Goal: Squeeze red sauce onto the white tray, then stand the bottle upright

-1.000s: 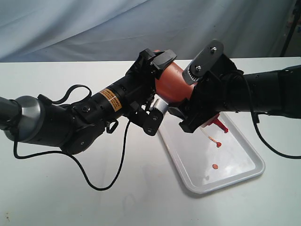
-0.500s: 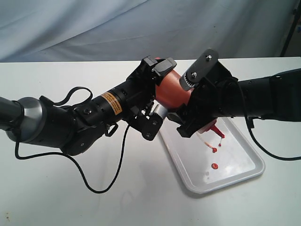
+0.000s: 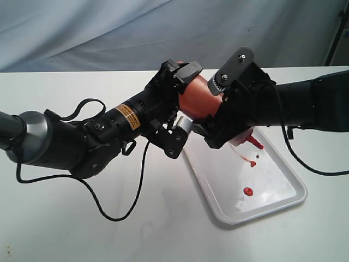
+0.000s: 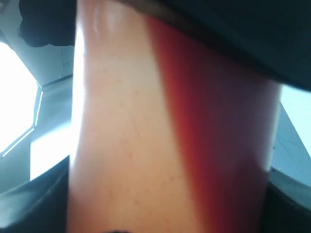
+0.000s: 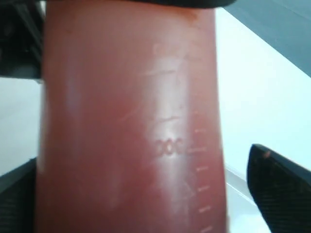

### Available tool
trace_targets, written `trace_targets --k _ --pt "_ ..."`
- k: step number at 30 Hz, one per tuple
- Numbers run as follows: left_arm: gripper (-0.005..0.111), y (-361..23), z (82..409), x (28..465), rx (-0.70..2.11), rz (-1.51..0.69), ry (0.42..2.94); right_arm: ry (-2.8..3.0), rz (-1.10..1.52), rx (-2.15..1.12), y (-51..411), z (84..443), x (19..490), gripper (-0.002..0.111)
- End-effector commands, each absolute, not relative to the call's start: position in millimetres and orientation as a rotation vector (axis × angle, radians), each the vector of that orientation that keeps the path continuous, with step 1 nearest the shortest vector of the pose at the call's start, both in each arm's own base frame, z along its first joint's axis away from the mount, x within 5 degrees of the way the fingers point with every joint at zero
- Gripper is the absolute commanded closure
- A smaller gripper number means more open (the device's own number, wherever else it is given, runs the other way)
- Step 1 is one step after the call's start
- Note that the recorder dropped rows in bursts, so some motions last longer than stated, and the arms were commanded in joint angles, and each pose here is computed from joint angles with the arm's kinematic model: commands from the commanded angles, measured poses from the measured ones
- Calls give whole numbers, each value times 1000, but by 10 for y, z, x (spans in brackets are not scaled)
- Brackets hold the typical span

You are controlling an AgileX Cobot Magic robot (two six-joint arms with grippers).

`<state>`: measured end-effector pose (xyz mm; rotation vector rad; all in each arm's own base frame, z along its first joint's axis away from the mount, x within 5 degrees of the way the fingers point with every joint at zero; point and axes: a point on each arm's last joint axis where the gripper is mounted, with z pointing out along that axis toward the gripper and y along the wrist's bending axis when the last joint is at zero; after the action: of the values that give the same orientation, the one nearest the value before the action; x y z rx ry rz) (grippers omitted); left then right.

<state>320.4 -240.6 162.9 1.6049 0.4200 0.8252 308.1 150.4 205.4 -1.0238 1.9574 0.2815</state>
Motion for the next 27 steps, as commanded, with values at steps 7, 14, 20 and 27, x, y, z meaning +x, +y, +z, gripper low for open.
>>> trace_targets --k 7,14,20,27 --pt "107 -2483 1820 3129 1487 793 362 1980 261 -958 1465 2078 3138 8" --pt "107 -2483 1820 3129 1486 791 363 1999 294 -908 1470 2084 3139 8" --pt "107 -2483 1820 3129 1486 791 363 1972 370 -926 1521 2103 3112 8" --pt "107 -2483 1820 3129 1486 791 363 1961 378 -886 1506 2209 3087 17"
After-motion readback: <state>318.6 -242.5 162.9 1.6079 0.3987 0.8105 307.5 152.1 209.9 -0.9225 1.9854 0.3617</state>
